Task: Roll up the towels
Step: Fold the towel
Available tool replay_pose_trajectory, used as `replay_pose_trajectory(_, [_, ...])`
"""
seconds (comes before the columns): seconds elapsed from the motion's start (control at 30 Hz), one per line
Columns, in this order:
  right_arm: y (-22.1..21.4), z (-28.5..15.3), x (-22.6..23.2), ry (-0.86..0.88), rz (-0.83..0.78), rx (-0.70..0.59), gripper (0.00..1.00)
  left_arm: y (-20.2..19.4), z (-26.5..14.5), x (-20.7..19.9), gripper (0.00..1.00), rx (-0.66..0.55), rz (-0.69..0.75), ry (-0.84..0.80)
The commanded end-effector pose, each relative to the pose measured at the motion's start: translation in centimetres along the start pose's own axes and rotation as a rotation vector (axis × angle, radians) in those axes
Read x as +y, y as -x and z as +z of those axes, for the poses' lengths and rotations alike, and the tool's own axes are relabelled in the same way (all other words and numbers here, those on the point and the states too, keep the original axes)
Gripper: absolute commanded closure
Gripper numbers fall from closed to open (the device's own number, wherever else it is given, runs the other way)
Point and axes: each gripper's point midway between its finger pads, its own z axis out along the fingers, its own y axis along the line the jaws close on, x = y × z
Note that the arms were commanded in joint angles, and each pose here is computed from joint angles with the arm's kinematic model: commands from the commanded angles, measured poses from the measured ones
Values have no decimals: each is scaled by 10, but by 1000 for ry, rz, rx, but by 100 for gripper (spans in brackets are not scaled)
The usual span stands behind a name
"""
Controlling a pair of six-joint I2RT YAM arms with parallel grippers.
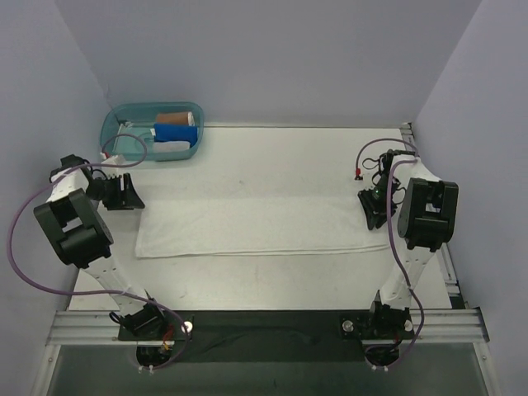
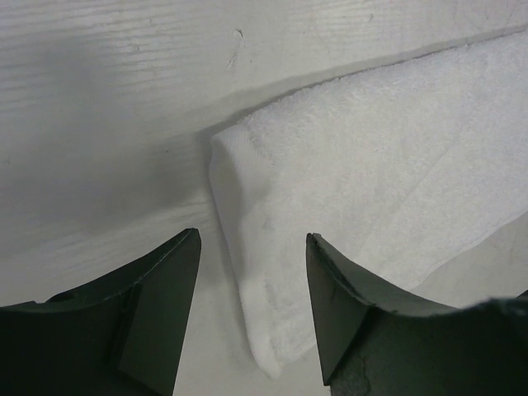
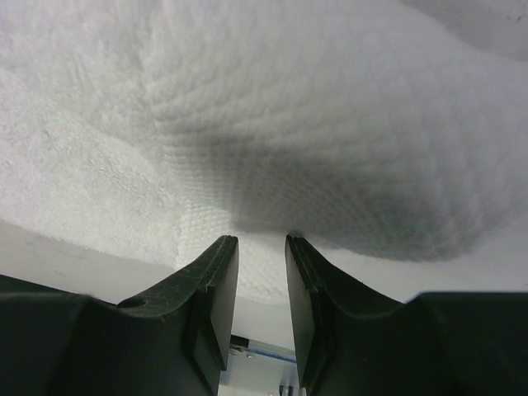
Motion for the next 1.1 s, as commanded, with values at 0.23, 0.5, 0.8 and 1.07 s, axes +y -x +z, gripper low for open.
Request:
replay_pose_trajectory(0.23, [-1,-5,-10,-26,-5,39,70,8,31,-4,53,-16,-59,-79])
replay_pose_trajectory(0.5, [1,-5,-15,-44,-13,43,72,14,40,-3,79,-31,-66,-98])
replay_pose_trajectory(0.8, [0,-2,-21,-60,-15,62,73,24,43,16,100,-74,-93,-14])
replay_pose_trajectory(1.07, [0,-2,-22,-64,-18,63,74,16,59,30,100,-47,-113,23])
